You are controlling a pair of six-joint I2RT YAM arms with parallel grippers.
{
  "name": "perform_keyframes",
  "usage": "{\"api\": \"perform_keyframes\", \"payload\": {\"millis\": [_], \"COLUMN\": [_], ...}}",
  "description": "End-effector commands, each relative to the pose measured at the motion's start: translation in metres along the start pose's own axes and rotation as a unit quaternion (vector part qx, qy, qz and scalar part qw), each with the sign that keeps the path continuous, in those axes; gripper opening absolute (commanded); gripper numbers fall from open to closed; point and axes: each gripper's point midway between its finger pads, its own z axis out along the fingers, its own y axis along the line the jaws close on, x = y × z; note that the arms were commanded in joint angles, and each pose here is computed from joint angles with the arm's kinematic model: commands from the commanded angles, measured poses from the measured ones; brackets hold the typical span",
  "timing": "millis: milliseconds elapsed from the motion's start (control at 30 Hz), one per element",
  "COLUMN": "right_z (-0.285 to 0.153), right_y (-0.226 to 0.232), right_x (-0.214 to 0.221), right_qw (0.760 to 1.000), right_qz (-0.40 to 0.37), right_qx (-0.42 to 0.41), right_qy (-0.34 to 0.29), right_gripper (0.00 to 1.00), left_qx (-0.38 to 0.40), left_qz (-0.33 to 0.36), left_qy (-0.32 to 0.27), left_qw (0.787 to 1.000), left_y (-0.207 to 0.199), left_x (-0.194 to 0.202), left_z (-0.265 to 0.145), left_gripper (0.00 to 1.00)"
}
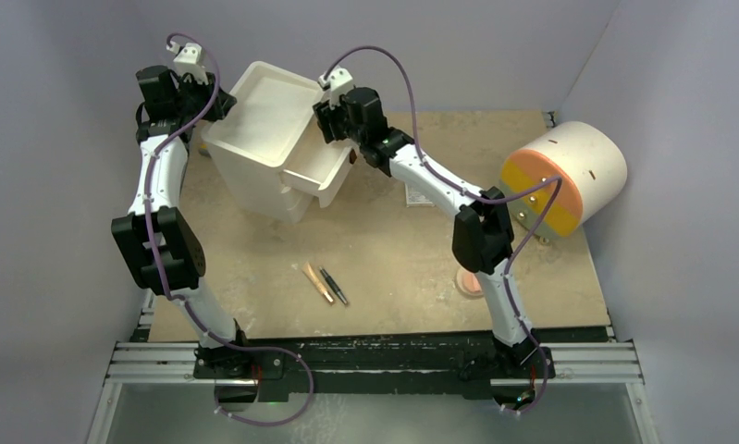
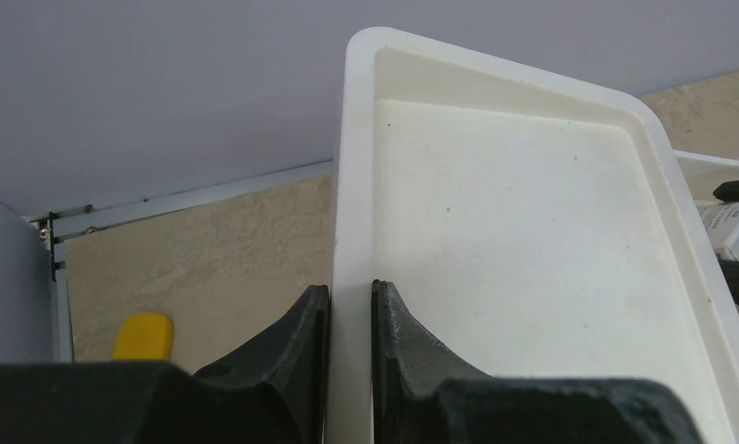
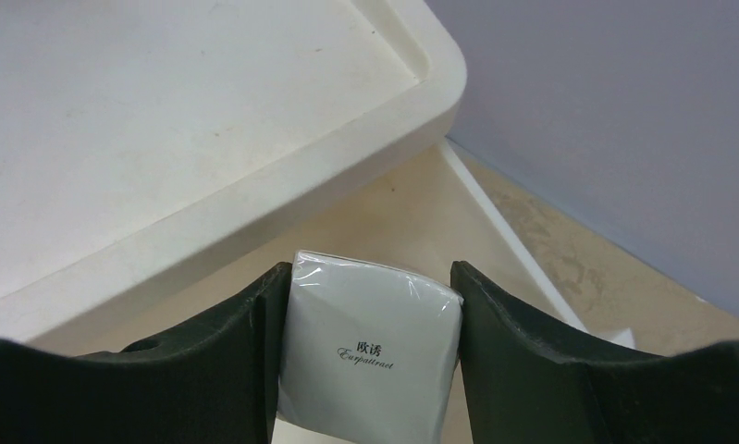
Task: Organize the makeup
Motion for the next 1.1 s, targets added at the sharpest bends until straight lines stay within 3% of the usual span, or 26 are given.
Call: {"api": "perform_keyframes", "payload": {"millis": [0,133,333,433,567,800,1067], "right_z": [-0.008,-0.005,-0.006,-0.007,-0.008,-0.044,-0.110], "right_y": [-0.020,-0.025,-0.032,-0.035,-0.038,-0.066,-0.091], "right_x": [-0.054,-0.051,-0.052,-0.054,-0.055,-0.052,0.032], "right_qw": [0.998,0.998,0.998,0.997,0.997,0.993,0.982], "right_qz": [-0.015,-0.017,-0.017,-0.017,-0.020,-0.007,0.092], "right_qx": [0.028,0.033,0.035,0.037,0.040,0.108,0.163], "right_qy": [-0.063,-0.060,-0.059,-0.061,-0.062,-0.056,-0.019], "right_gripper": [0.13,0.27,0.57,0.79,0.98,0.99,0.99], "left_qx": [0.059,0.060,0.060,0.061,0.060,0.055,0.053], "left_qz": [-0.039,-0.039,-0.040,-0.042,-0.044,-0.043,-0.048], "left_qy": [0.058,0.058,0.058,0.060,0.061,0.062,0.062], "left_qw": [0.996,0.996,0.996,0.995,0.995,0.996,0.996], "left_y": [-0.032,-0.032,-0.032,-0.033,-0.031,-0.030,-0.030], "left_x": [0.041,0.040,0.040,0.041,0.042,0.043,0.042], "left_z": [0.010,0.009,0.010,0.012,0.012,0.012,0.013], "left_gripper": [0.00,0.00,0.00,0.00,0.00,0.00,0.00]}}
